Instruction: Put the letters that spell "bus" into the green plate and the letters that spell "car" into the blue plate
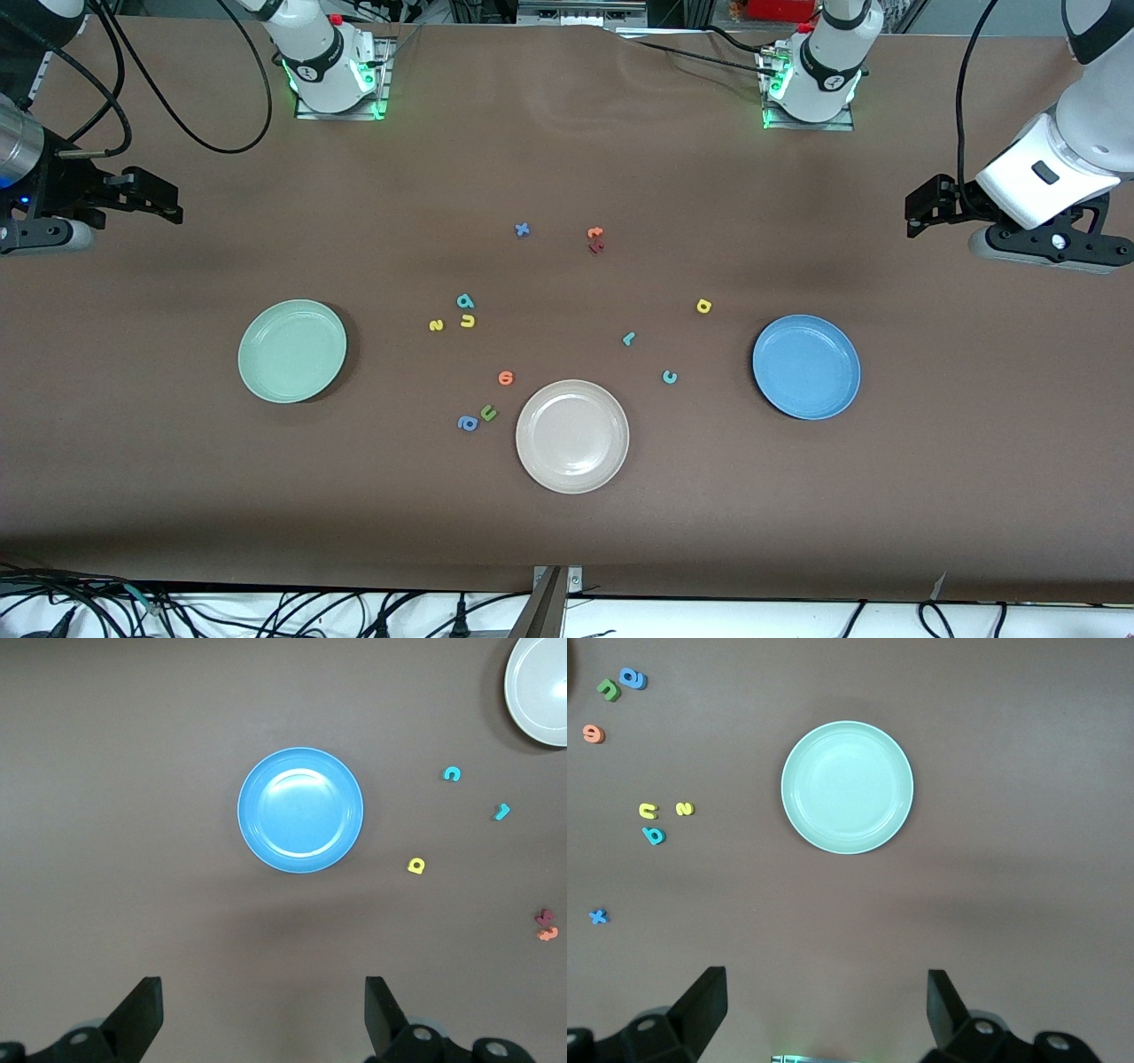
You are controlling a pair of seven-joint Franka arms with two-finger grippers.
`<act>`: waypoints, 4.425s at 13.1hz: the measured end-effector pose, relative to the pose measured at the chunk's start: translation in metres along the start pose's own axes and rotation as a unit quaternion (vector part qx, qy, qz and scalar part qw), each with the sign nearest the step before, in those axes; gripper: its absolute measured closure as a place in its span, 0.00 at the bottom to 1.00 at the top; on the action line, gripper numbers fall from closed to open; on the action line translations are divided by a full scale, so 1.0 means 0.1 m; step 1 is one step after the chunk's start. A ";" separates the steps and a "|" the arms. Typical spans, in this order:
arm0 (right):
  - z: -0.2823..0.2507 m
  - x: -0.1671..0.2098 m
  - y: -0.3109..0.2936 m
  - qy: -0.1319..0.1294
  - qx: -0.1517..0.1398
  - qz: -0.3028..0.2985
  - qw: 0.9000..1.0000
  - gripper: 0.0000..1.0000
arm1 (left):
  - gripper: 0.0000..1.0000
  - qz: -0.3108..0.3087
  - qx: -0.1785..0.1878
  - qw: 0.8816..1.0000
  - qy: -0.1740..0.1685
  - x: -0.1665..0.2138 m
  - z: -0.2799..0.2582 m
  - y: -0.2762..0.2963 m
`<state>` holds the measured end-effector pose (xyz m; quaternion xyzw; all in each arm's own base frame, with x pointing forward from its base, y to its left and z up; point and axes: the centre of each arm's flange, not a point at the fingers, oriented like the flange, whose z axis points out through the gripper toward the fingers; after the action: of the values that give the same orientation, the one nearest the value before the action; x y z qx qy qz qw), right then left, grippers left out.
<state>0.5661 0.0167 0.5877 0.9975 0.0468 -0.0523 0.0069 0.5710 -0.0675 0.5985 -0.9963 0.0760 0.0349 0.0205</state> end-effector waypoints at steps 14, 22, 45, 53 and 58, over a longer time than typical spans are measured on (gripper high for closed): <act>0.00 0.00 -0.02 0.000 0.000 -0.002 1.000 0.00 | 0.00 0.042 -0.020 0.997 -0.064 -0.01 0.34 0.50; 0.01 0.01 -0.03 -0.001 0.000 -0.003 1.000 0.00 | 0.00 0.039 -0.062 0.993 -0.097 0.67 2.04 1.92; 2.62 0.22 -2.07 0.067 -0.036 -0.062 0.995 0.00 | 0.73 0.077 -0.020 0.996 -0.050 0.11 4.20 2.19; 3.71 0.28 -2.37 0.063 0.009 -0.030 0.998 0.00 | 0.73 0.123 -0.014 0.991 -0.048 0.62 3.17 1.55; 3.89 0.26 -2.48 0.067 0.019 -0.038 0.997 0.01 | 0.67 0.146 -0.035 0.986 -0.069 0.79 3.56 0.57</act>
<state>0.5284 0.2592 0.1955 0.9963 0.0837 0.0134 -0.0169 0.6163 -0.1194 0.2363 -0.9698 0.2179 0.1088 -0.0150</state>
